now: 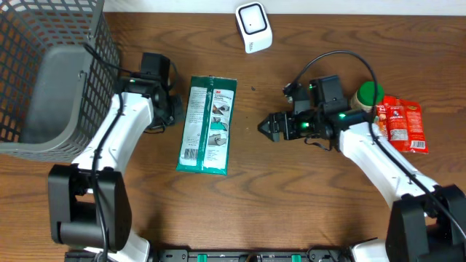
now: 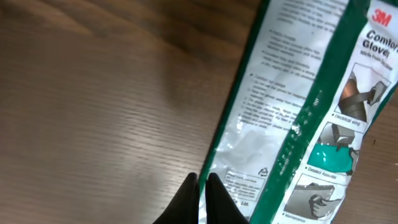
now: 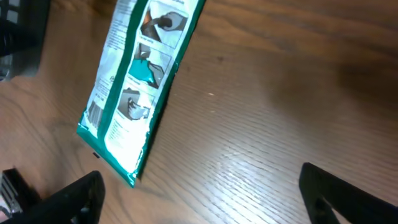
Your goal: Scan the item barcode
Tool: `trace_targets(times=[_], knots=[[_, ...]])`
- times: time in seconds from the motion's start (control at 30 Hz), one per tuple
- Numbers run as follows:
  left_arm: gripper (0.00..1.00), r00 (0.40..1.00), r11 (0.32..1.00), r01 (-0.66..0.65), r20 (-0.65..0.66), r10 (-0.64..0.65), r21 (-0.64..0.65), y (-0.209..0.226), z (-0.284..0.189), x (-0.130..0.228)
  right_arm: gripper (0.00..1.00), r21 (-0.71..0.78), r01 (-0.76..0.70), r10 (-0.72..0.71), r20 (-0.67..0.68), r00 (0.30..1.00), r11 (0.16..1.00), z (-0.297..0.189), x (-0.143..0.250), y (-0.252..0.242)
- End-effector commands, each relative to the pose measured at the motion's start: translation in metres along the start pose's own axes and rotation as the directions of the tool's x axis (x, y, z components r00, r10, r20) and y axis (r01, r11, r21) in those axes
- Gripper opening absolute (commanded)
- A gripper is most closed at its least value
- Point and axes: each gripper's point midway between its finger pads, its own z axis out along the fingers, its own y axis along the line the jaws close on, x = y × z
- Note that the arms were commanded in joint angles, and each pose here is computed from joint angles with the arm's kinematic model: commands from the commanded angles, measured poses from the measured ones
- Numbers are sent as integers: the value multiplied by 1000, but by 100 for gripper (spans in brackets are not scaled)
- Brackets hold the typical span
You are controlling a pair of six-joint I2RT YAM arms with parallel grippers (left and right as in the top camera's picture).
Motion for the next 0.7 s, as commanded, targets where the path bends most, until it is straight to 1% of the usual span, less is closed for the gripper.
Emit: trace_targets(times=[0.0,0.2,0.53,0.67], knots=[[8,999,1000,-31,-37,31,3,-7,15,7,92,-23,-26,25,-25,999,999,14,1,2],[10,996,999,-32,-89,31,-15,-5,44,12,91,-72,-46,43,-48,998,996,27,3,4],[10,989,999,-32,-147,26,-35,-3,85,20,92,-66,-65,60,-70,996,996,45,7,-8],[9,978,999,-38,-204,37,1,-12,97,33,92,-93,-92,84,-90,992,991,54,10,-8]])
